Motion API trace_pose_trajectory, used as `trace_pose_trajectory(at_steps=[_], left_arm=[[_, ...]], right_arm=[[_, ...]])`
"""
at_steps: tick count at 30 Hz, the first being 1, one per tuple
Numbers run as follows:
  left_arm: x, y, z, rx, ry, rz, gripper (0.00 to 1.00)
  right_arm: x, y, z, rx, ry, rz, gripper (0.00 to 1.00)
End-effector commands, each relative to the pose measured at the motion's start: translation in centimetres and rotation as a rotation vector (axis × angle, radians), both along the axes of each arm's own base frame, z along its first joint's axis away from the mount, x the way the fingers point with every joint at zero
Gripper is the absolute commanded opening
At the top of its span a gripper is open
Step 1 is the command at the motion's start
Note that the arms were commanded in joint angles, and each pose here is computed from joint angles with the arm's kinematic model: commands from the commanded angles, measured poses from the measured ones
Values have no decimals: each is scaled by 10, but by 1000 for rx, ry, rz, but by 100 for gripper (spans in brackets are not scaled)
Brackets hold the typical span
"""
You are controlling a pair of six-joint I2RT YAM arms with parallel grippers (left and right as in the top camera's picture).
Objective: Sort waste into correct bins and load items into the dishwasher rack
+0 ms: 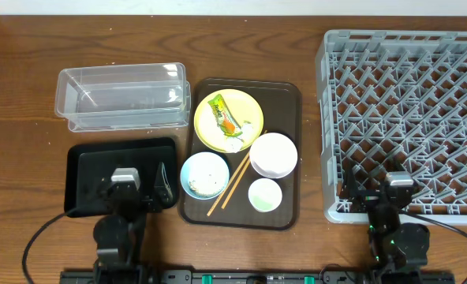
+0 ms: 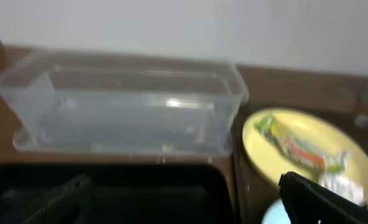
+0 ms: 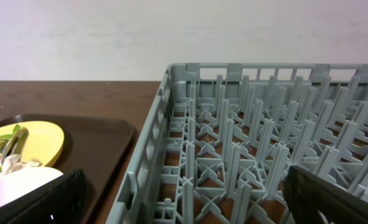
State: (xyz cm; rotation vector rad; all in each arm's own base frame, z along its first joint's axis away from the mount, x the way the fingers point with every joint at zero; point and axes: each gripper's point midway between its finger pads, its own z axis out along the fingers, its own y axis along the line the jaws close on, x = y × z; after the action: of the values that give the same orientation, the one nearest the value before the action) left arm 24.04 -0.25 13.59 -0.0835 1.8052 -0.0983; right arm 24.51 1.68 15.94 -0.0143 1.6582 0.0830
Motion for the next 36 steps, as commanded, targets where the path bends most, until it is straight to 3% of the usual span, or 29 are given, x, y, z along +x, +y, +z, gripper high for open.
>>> trace_pose_trajectory(at_steps=[1,10,16,24,29,36], left_arm=[[0,-3,14,-22,34,-16,97],[18,-4,38,-32,298,-19,97],[32,-19,41,-85,533,-98,97],[19,-27,44,-132,821,-122,97],[14,-36,46,-171,846,-167,97],[47,-37,64,-241,711,-122,97]], right_arm=[[-2,-6,23,0,-15,-29,99],[11,-10,50,-20,156,-60,99],[25,-9,53,-41,366,-57,99],[31,-8,48,-69,656,-51,99],[39,-7,45,-72,691,-51,99],[40,-3,46,-62,685,-30,99]])
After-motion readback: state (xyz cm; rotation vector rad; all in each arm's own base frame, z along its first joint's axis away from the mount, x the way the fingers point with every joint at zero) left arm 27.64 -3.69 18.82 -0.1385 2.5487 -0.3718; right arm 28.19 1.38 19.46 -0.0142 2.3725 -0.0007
